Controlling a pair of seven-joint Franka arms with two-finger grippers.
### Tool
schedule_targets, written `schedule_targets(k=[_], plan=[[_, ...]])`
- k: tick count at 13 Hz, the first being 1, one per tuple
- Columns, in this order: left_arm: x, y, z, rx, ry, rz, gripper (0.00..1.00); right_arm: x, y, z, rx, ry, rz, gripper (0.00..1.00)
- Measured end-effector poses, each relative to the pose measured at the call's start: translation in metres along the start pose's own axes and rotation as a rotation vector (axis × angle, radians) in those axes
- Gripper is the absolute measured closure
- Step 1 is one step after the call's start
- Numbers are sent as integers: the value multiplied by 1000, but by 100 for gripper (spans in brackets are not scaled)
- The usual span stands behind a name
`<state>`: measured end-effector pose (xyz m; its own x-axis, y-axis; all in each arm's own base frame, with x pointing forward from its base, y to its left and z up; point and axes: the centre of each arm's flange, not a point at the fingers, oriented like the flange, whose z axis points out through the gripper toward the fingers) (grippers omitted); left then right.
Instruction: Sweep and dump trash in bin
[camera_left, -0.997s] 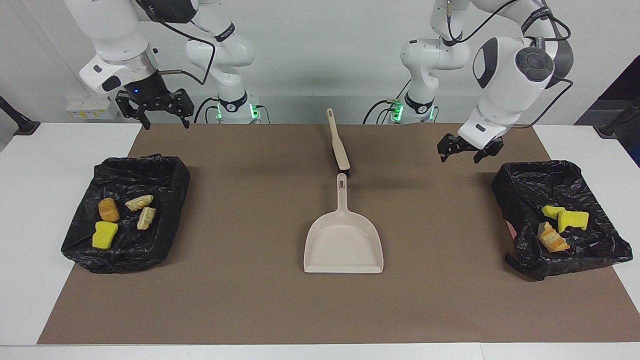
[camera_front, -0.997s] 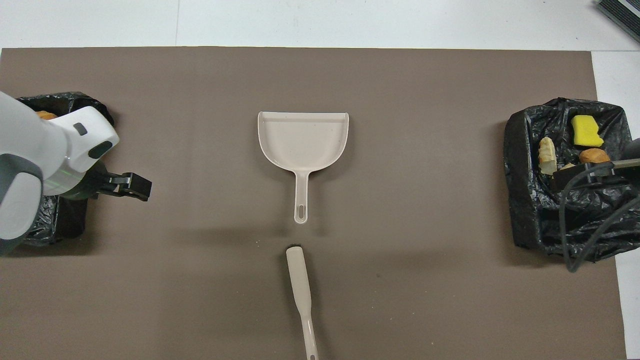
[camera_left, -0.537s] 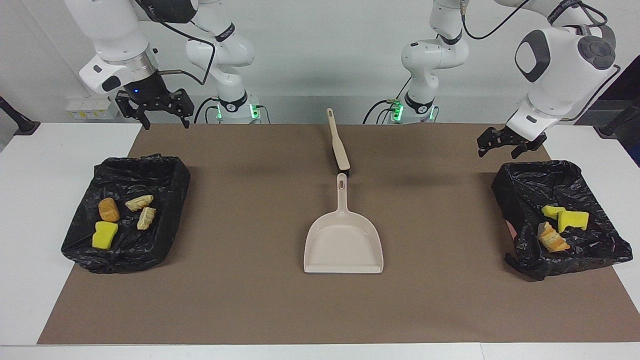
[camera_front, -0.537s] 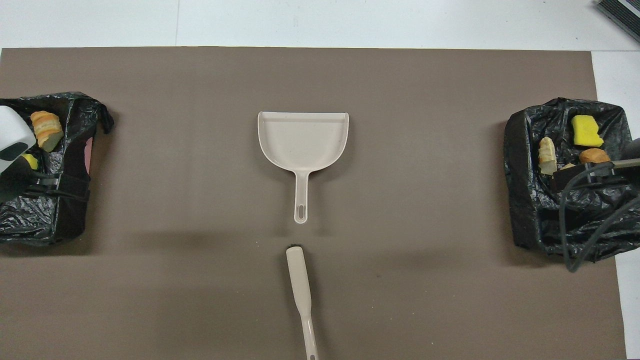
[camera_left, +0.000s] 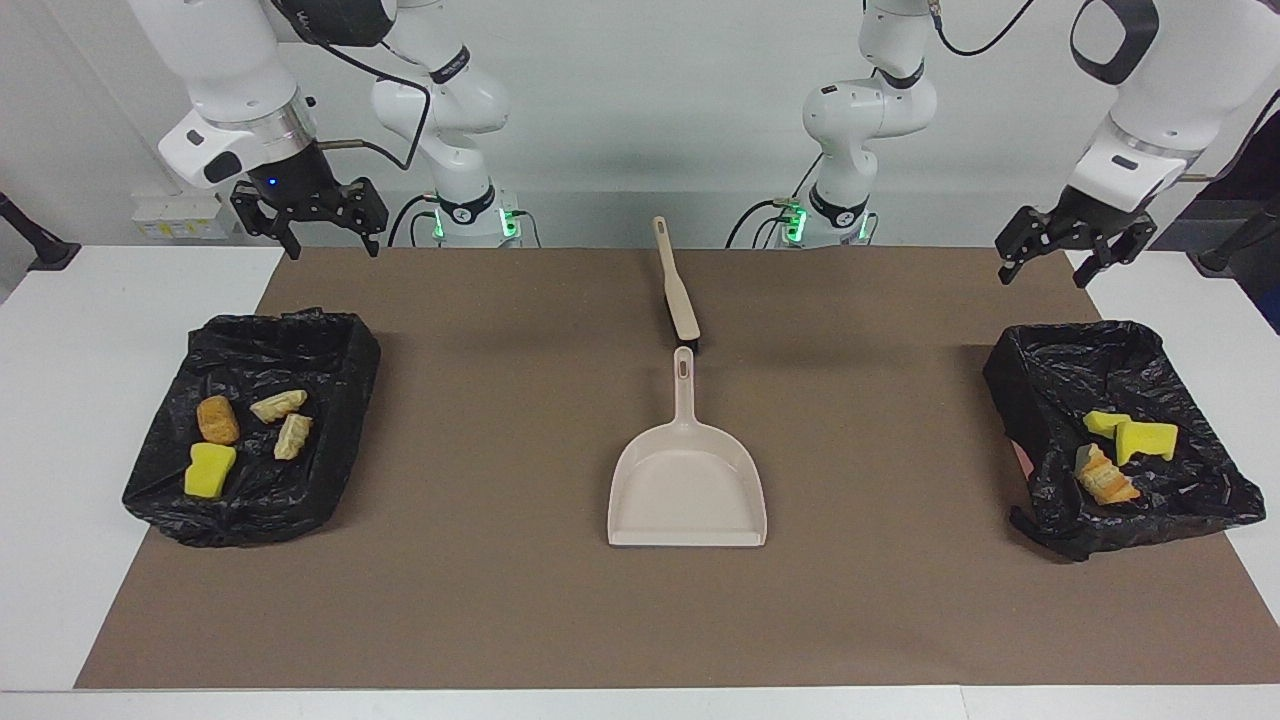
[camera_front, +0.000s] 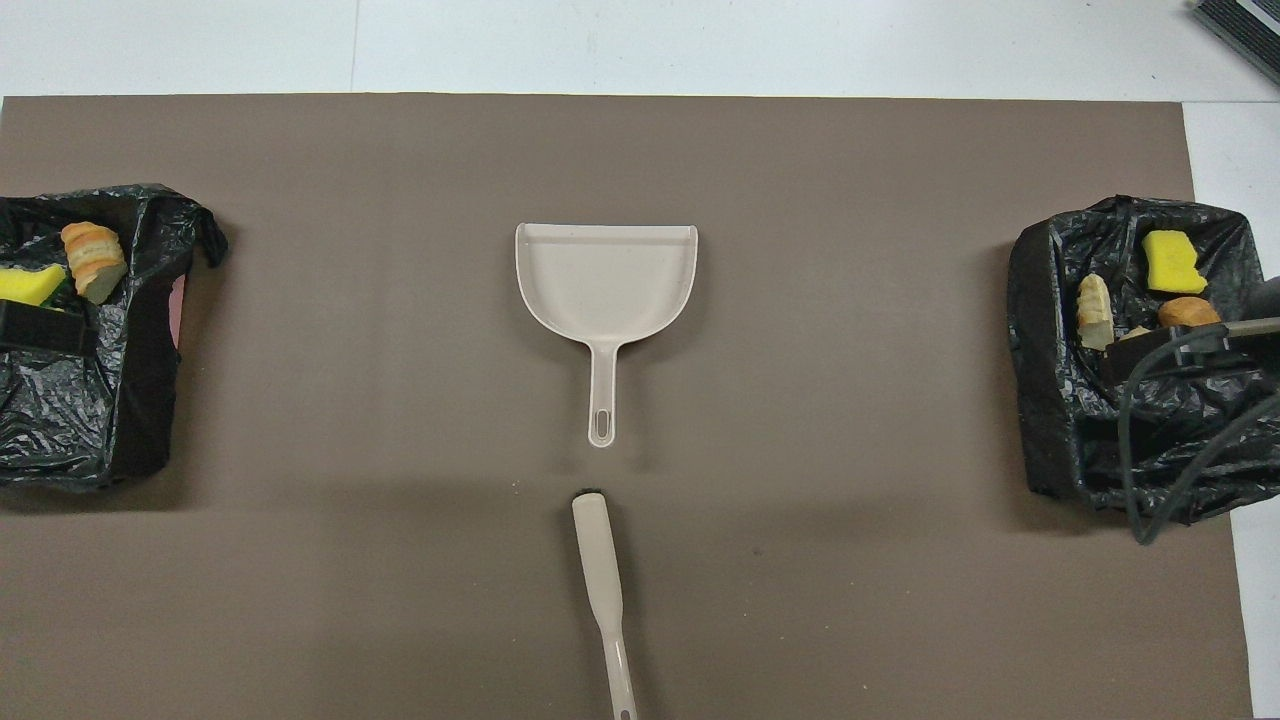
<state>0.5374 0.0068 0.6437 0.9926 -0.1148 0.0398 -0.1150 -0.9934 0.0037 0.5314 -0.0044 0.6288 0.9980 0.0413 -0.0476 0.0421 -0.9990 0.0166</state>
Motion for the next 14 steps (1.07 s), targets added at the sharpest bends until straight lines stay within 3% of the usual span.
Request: schedule_targets(k=[4,14], plan=[[-10,9,-13,-5,-48,-42,0,0,-1,0,0,0,-1,0],[-25,41,-15,-6,-51,-52,0,0,-1,0,0,0,-2,0]])
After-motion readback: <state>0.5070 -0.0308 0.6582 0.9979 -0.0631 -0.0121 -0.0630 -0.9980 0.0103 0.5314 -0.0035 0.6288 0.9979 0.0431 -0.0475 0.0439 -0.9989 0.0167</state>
